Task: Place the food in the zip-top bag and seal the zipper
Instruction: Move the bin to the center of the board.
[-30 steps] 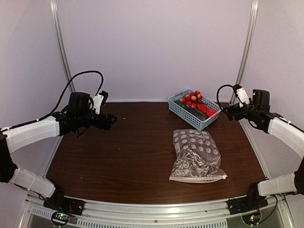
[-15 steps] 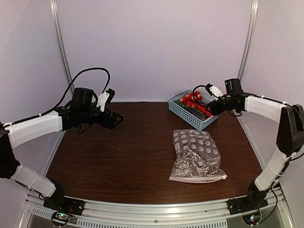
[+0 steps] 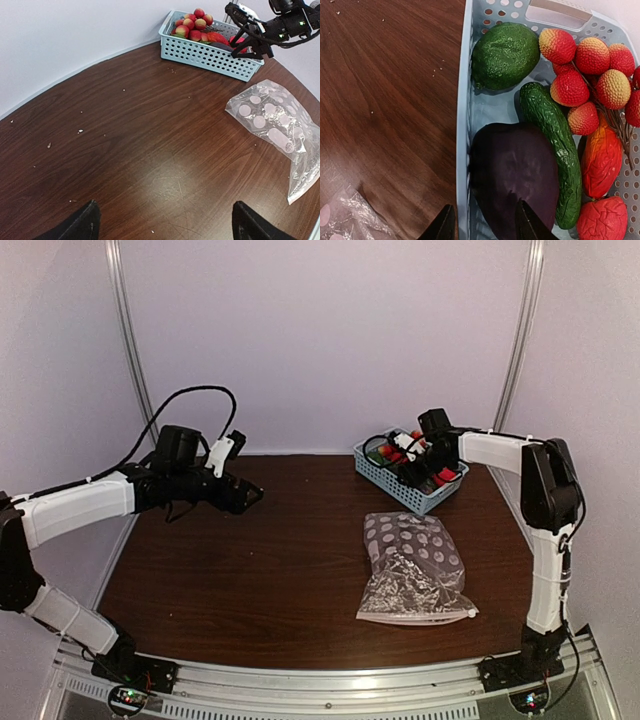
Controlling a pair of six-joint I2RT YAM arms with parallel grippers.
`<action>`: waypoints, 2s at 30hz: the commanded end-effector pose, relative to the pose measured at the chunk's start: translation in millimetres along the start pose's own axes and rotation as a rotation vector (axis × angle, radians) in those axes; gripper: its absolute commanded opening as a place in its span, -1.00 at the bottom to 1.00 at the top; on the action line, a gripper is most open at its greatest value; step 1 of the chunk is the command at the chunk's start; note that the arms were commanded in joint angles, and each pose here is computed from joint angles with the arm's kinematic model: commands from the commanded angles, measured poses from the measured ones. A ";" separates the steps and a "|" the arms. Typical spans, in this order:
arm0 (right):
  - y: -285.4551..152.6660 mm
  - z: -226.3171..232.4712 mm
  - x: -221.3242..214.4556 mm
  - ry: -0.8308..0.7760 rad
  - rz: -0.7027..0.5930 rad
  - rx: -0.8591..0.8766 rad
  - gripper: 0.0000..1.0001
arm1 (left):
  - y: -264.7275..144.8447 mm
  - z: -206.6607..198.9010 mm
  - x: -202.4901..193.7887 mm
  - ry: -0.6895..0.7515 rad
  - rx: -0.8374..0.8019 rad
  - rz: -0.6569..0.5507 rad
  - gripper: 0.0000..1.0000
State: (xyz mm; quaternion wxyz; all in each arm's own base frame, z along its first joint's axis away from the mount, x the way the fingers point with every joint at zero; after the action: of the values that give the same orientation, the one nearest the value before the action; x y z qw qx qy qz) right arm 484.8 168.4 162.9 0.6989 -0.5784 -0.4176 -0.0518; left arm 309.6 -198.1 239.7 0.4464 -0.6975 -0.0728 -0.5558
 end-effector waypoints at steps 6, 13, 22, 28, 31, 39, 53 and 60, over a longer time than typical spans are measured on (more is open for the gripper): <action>23.9 -5.8 -5.5 0.041 0.063 -0.010 -0.46 | 2.2 -1.6 8.6 0.010 -0.014 -0.022 0.85; 18.4 9.4 -9.9 -0.023 0.068 0.033 -0.95 | 3.7 -2.3 8.4 0.009 -0.024 -0.017 0.85; -10.3 72.4 -9.8 -0.238 0.028 0.199 -1.00 | -8.5 -0.9 13.1 0.023 0.013 -0.040 0.89; -22.1 131.2 0.2 -0.428 -0.008 0.303 -1.00 | -25.7 1.4 21.8 -0.008 0.058 -0.032 0.92; -22.4 161.1 5.5 -0.513 -0.033 0.333 -1.00 | -34.7 0.2 26.3 -0.039 0.056 -0.017 0.91; -28.1 259.4 -6.0 -0.789 -0.052 0.472 -1.00 | -70.3 2.4 20.3 -0.088 0.162 -0.001 0.91; -33.7 403.7 -14.8 -0.779 -0.116 0.572 -1.00 | -87.8 20.5 -17.9 -0.217 0.420 0.175 0.94; -44.8 449.9 -15.9 -0.624 -0.127 0.587 -1.00 | -88.1 26.2 -25.3 -0.246 0.490 0.200 0.94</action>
State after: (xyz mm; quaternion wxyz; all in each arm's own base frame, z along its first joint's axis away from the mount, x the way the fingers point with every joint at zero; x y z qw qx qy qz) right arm 222.5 510.4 156.2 0.6272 -0.3220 -0.6599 0.2598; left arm 267.6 -125.1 269.7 0.6212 -0.6488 -0.1715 -0.4046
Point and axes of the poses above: each gripper's point midway between its finger pads, its own y axis out along the fingers, its own z axis along the line the jaws close on, x = y × z, the point moved 7 cm from there along -y, back along the fingers, and after that the axes turned 9 degrees about y, right-handed, at the moved point
